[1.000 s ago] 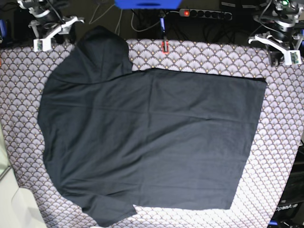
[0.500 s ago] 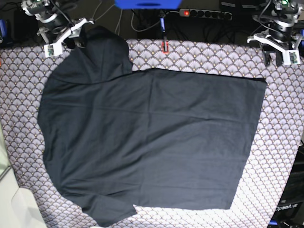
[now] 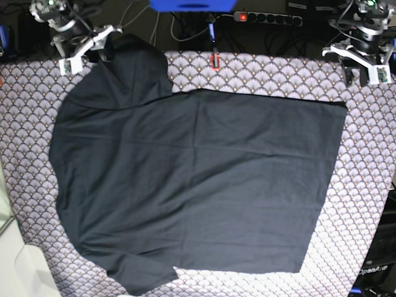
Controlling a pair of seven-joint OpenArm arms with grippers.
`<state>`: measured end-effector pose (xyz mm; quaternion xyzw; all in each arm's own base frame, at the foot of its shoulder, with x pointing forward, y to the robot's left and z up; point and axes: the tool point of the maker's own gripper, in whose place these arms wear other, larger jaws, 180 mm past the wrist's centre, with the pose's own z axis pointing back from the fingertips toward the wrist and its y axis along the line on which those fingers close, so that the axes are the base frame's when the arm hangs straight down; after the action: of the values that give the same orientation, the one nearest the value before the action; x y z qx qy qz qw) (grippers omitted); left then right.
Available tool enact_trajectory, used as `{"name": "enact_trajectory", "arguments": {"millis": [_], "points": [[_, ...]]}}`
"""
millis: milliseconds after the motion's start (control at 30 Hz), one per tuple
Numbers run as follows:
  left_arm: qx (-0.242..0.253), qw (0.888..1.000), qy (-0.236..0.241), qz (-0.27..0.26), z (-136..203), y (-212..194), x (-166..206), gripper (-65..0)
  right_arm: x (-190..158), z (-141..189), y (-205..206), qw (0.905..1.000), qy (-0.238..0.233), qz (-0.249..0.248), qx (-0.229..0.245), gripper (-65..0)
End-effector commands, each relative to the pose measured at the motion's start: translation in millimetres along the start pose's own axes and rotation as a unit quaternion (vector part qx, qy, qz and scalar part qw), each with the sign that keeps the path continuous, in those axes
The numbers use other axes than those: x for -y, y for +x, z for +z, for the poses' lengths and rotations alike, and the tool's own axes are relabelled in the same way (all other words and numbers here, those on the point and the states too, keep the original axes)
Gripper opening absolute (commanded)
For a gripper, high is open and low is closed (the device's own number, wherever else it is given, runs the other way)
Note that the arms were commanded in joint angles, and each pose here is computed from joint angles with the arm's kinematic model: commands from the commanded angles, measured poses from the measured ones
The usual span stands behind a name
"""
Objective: Fold the T-shirt properly
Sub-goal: 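Move both grippers down toward the shirt's collar-side corners, then grasp the shirt's collar-side edge with both grippers at each corner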
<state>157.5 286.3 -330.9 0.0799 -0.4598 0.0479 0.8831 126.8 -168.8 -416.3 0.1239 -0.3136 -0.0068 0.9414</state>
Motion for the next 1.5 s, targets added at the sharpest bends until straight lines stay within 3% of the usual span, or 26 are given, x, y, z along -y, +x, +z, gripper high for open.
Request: {"name": "enact_trajectory", "arguments": {"millis": [0, 367, 533, 733, 1267, 1467], "points": [[0.019, 1.0, 0.003, -0.005, 3, 11, -3, -42.4, 3, 2, 3, 1.0, 0.0, 0.003, 0.008, -39.4], [0.02, 1.0, 0.004, -0.006, 3, 12, -3, -42.4, 7, 1, -2, 1.0, 0.002, 0.005, -0.001, -41.0], [0.021, 1.0, 0.005, -0.006, 3, 12, -4, -42.4, 2, -4, 3, 0.9999, 0.011, 0.011, 0.0, -51.3], [0.022, 1.0, 0.011, -0.006, 4, 13, -8, -42.4, 6, -11, -1, 0.9989, 0.013, 0.022, -0.039, -65.0], [0.053, 0.998, 0.025, 0.006, -7, 33, -15, -42.0, 13, -11, 3, 0.9985, 0.008, 0.033, -0.044, -65.0], [0.054, 0.996, 0.039, 0.053, -25, 24, -19, -42.0, 13, -11, 4, 0.9984, 0.007, 0.034, -0.044, -65.0]]}}
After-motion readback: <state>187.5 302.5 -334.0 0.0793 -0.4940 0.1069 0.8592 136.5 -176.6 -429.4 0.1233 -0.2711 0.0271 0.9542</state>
